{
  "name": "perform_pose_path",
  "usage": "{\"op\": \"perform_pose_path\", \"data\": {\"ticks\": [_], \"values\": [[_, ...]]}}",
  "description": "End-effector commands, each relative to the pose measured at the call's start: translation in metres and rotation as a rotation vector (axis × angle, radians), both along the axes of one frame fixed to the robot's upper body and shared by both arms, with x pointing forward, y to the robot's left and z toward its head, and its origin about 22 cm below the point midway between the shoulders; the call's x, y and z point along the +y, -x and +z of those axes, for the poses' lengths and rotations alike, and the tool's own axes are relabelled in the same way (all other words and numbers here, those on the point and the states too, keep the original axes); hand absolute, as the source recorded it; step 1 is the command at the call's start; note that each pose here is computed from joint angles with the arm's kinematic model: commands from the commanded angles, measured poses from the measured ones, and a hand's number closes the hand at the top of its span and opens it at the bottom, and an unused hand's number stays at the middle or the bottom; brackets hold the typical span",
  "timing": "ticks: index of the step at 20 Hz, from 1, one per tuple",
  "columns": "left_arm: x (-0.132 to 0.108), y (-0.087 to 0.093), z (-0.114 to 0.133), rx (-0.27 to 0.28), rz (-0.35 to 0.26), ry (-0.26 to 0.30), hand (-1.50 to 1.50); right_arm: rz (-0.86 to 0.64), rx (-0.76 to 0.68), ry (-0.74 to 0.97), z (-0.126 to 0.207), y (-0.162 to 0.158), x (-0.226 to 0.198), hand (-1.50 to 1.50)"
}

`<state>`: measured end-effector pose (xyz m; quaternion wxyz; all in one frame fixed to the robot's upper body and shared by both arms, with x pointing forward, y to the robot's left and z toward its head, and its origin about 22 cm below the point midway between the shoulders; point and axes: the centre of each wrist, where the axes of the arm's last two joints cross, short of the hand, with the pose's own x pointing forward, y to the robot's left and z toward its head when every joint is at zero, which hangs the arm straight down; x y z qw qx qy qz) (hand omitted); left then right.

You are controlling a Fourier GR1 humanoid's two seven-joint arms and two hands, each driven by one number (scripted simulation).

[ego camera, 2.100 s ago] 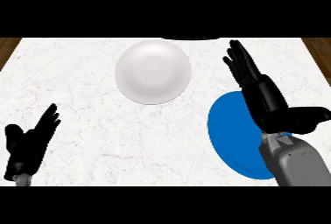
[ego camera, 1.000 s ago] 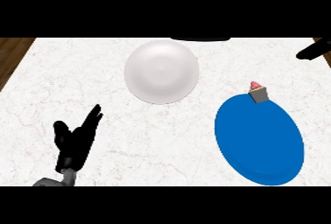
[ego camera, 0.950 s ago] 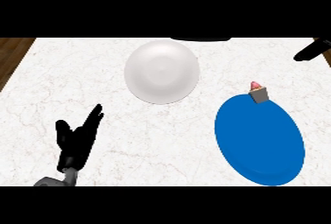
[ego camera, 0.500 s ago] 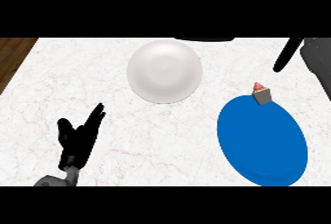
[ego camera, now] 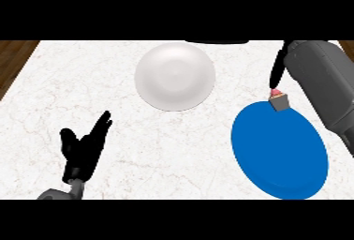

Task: Pick the cupcake from the plate and place it in the plate

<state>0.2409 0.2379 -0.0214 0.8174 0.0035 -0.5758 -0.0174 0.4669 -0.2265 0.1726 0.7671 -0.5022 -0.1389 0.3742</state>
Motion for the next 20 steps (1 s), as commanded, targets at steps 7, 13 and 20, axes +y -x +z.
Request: {"op": "perform_pose_path", "data": {"ticks": [7,13,20], "values": [[-0.007,0.005,-0.018,0.021,-0.007,0.021,0.0,-0.141,0.159,0.01,-0.055,0.001,0.022,-1.5],[-0.015,0.001,-0.019,0.043,0.002,0.023,0.0,-0.126,0.18,0.007,-0.053,-0.002,0.033,-1.5],[-0.008,0.008,-0.023,0.037,0.001,0.024,0.0,-0.142,0.225,0.106,-0.075,0.003,0.028,-1.5]]}}
